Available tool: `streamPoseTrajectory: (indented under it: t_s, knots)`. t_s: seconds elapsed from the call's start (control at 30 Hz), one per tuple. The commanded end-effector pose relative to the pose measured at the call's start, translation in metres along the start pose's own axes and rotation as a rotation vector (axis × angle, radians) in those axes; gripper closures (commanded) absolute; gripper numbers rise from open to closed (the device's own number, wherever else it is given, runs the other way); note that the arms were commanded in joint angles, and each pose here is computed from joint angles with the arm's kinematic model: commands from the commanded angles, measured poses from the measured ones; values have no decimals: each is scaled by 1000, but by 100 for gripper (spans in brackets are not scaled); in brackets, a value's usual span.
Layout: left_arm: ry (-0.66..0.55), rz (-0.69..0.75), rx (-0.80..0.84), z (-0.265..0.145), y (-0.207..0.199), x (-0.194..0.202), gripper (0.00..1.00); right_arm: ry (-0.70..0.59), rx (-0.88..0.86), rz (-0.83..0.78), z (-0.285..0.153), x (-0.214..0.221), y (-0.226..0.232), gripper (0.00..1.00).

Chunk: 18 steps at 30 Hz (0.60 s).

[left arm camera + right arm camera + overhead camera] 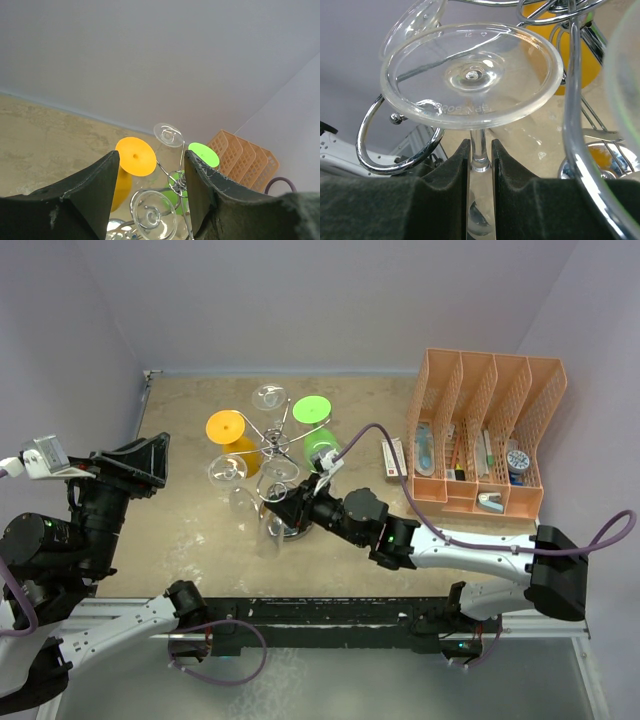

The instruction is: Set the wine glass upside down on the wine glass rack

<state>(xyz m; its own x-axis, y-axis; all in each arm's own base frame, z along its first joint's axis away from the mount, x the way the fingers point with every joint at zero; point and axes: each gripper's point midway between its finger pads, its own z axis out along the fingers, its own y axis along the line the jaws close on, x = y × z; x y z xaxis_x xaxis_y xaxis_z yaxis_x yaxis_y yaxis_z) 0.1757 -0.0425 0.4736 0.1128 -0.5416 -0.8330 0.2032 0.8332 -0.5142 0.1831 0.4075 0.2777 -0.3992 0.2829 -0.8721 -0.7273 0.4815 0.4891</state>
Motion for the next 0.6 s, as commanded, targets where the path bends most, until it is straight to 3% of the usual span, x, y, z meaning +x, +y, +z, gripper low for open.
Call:
streamPoseTrajectory:
  t_s: [0.0,0.57]
  knots:
    - [-5,-18,10,0,-4,-3,48,-69,-116,-40,3,-34,31,100]
    - [-5,-18,10,0,-3,-4,48,-56,-310,-122,-15,-33,62,100]
